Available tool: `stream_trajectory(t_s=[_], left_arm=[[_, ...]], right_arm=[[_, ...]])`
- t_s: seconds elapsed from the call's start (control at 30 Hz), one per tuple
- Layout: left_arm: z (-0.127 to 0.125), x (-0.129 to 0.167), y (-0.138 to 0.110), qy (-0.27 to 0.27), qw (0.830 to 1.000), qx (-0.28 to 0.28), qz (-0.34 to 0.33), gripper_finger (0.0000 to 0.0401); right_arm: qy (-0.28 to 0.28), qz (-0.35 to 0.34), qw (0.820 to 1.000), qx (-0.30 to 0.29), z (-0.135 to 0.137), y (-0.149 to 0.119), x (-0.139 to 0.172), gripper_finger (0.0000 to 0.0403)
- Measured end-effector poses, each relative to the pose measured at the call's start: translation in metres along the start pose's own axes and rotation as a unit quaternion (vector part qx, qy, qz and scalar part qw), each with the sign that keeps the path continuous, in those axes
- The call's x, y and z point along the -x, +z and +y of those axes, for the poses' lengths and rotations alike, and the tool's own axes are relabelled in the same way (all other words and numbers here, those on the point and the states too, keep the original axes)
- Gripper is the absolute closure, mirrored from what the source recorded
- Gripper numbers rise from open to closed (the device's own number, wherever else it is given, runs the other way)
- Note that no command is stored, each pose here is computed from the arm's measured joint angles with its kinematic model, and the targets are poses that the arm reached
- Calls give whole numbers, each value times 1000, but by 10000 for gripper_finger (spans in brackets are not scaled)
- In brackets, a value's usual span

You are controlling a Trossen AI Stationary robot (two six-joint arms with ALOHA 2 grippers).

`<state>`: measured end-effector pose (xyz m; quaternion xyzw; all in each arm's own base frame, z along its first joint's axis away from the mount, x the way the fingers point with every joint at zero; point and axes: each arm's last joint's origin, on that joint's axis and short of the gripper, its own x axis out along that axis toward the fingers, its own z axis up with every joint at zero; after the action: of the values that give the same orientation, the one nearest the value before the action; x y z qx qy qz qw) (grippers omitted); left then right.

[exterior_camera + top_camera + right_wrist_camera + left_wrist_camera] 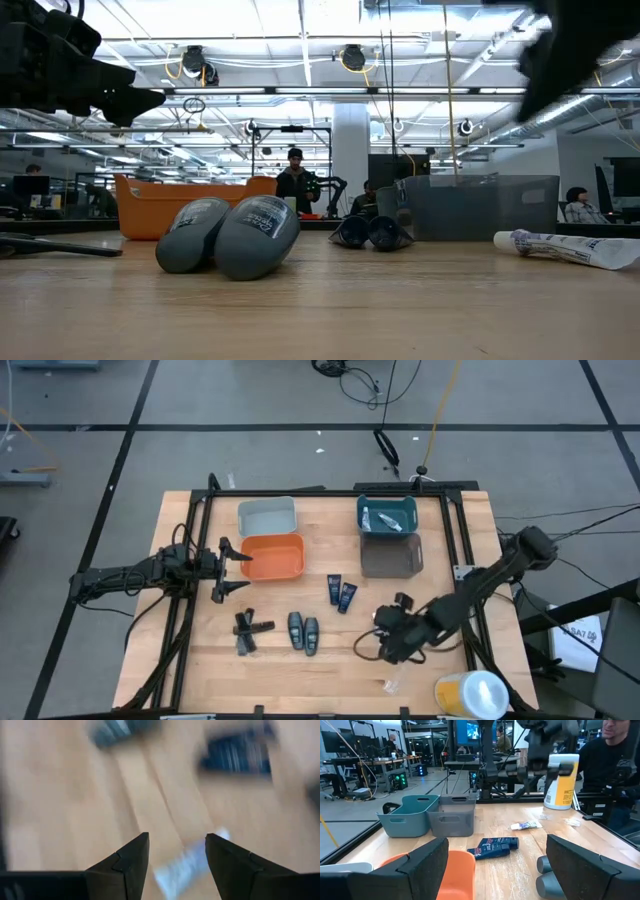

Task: Pick & Place Travel size toiletries
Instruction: Put the white toothpaste into the blue bin

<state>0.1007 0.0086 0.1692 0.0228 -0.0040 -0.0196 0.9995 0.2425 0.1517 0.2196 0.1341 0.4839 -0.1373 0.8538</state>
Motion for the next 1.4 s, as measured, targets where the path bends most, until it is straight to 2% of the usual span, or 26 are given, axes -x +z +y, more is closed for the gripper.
stream_trajectory(t_s=[0.13,0.37,0.6,0.77,1.0,1.4], left_arm=[[0,0,0,0,1000,0,0,73],[0,0,0,0,1000,0,0,73],[0,0,0,0,1000,0,0,73],[0,0,0,0,1000,0,0,73],[0,0,0,0,1000,0,0,73],[0,0,0,0,1000,0,0,73]], right_arm=[[-56,94,992,-57,1,-12,-29,223],[-56,116,989,-77,4,-10,-66,228],[-97,171,976,-99,-8,-10,-87,223],[-106,179,974,-86,-15,-9,-93,228],[-68,163,984,0,-10,-5,-96,237],[-78,143,986,-20,-11,-3,-98,246]])
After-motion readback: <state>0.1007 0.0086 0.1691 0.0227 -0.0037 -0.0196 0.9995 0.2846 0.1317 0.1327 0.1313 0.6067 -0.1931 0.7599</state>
